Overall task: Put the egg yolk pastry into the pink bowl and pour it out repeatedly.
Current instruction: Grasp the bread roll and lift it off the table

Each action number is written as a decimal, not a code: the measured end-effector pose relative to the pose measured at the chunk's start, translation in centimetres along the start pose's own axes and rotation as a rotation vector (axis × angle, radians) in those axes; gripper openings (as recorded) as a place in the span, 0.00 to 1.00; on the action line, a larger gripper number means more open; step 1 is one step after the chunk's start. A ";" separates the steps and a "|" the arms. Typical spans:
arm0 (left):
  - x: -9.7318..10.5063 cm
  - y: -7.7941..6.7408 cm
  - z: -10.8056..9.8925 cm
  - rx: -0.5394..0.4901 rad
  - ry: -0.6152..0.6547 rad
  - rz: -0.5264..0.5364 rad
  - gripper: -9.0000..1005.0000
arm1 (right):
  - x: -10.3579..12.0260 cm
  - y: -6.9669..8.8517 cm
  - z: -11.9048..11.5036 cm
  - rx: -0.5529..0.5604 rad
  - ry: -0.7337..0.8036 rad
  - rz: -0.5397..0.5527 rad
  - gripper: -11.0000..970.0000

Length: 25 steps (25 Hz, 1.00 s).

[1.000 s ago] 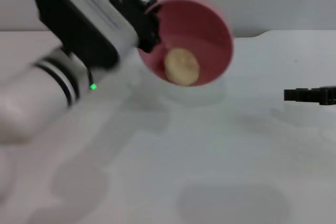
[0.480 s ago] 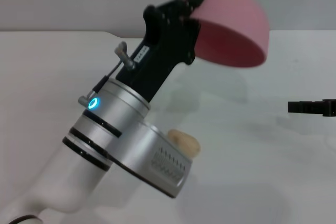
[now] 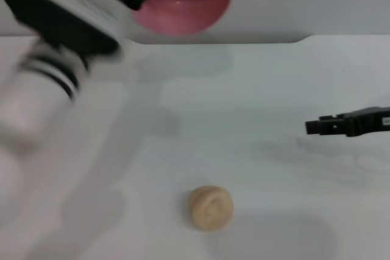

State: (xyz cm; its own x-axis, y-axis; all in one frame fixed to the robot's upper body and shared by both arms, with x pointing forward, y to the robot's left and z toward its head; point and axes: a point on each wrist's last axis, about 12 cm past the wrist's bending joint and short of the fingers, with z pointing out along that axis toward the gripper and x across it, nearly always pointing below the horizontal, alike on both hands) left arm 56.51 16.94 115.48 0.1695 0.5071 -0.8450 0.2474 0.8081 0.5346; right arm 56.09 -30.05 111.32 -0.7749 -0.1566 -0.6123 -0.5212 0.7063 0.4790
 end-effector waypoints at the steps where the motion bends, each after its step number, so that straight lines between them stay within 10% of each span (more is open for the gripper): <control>1: 0.2 0.8 0.5 0.036 0.030 -0.050 0.01 | -0.5 0.3 0.4 -0.006 0.007 -0.022 0.55; 8: 4.9 7.2 4.2 0.449 0.401 -0.592 0.01 | -2.7 1.6 3.3 -0.037 0.045 -0.135 0.55; 17: 6.1 9.4 1.3 0.540 0.863 -0.607 0.01 | -4.3 5.3 7.6 -0.109 0.212 -0.337 0.56; 25: 6.1 12.0 -2.2 0.456 1.027 -0.600 0.01 | -3.0 9.2 11.4 -0.265 0.361 -0.442 0.61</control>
State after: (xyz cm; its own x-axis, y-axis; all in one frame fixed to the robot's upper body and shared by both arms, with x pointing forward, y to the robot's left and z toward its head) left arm 58.41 30.42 116.70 -0.8452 0.2619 -0.4658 0.3672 0.9180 -0.1501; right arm 57.66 -15.25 110.39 -0.5136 -0.6505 -0.5595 -0.8551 0.3339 0.3966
